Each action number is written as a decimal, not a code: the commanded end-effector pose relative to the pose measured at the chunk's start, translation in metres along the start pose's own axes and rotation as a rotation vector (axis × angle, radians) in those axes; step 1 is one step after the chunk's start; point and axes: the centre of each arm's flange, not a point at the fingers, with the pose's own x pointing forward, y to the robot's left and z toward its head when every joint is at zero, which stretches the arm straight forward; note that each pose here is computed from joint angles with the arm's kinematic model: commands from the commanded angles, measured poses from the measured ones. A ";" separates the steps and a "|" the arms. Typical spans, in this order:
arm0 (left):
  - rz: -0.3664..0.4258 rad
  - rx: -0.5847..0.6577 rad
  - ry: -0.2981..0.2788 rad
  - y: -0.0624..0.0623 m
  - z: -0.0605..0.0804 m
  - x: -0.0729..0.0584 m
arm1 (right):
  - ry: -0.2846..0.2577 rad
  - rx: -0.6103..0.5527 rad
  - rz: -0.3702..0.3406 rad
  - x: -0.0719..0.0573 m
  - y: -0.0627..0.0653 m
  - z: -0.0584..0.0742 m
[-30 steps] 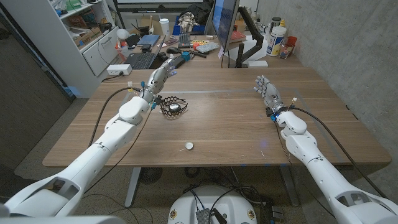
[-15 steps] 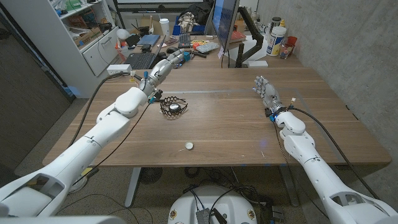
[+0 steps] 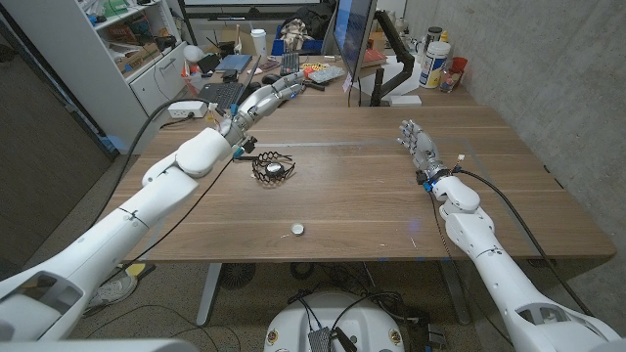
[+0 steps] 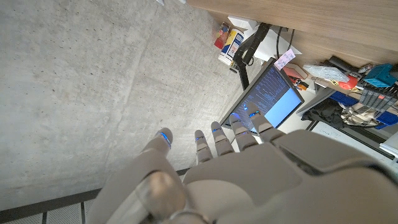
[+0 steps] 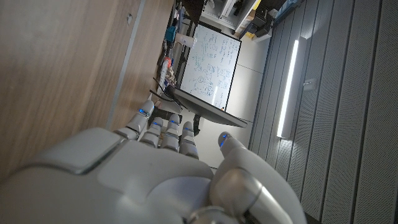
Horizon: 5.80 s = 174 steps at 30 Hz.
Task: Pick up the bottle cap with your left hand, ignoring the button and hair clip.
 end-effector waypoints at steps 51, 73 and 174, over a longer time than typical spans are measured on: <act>-0.470 0.544 -0.193 -0.038 0.154 -0.010 | -0.024 0.012 -0.020 -0.013 -0.005 0.000; -0.548 0.683 -0.103 -0.023 0.175 -0.047 | -0.036 -0.004 -0.007 -0.009 0.012 0.007; -0.864 1.012 0.139 -0.083 0.164 -0.040 | -0.008 0.020 -0.024 -0.016 0.000 -0.014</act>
